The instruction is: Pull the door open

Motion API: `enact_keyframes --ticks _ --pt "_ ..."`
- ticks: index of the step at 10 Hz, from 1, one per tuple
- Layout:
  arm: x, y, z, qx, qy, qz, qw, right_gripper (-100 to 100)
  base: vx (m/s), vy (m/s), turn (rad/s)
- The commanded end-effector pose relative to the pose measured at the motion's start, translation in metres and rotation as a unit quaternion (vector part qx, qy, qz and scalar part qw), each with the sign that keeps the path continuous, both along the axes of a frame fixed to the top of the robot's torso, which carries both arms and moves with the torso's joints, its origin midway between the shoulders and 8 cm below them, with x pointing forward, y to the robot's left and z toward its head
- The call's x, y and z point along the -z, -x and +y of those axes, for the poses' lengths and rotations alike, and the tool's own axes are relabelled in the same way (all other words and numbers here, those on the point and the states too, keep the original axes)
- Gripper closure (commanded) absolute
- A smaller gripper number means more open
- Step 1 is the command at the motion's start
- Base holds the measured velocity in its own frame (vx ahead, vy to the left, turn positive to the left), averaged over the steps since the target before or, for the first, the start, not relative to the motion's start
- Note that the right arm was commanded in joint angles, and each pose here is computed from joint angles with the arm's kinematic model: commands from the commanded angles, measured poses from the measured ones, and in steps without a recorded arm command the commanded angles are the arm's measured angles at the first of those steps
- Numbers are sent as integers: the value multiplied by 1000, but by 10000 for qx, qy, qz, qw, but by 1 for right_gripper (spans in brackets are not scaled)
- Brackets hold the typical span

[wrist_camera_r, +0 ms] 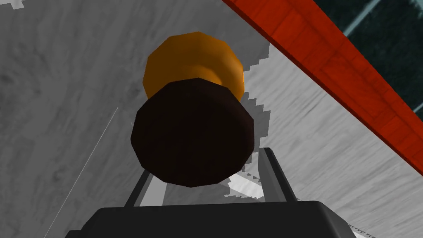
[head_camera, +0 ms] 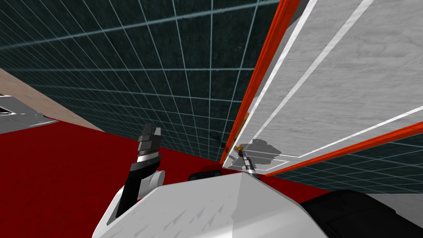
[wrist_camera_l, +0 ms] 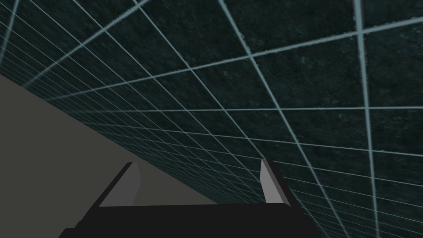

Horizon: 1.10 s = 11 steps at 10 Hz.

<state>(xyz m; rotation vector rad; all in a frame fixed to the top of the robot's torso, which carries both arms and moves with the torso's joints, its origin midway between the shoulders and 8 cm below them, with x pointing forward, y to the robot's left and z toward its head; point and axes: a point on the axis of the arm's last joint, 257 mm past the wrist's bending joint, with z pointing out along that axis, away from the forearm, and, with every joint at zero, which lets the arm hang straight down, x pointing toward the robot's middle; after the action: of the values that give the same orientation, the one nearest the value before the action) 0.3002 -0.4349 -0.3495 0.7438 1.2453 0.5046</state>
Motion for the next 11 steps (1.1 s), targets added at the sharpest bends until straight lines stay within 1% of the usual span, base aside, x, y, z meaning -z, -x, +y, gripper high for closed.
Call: enact_keyframes --ticks 1,2,3,4,5,6,7,9,10,11 --pt "-7 -8 4 -83 -331 -237 9991 100 -58 -1 60" --pt "-9 -10 3 -90 -558 -326 9979 100 -80 -8 106" --pt "-9 -10 3 -100 -621 -341 9974 100 -60 -15 57" --pt "-11 -12 3 -114 -898 -442 9949 100 -62 -16 76" --pt "-11 -12 3 -118 -917 -446 9947 100 -55 -17 23" --pt "-12 -14 3 -135 -1213 -550 9910 100 -56 -16 44" --pt "-12 -14 3 -136 -1217 -552 9909 100 -46 -12 54" --pt "-15 -18 2 -159 -1730 -735 9821 100 -74 -13 86" --pt "-15 -18 2 -175 -1816 -756 9803 100 -63 -15 51" --pt "-15 -19 2 -189 -2088 -849 9741 100 -62 -23 56"
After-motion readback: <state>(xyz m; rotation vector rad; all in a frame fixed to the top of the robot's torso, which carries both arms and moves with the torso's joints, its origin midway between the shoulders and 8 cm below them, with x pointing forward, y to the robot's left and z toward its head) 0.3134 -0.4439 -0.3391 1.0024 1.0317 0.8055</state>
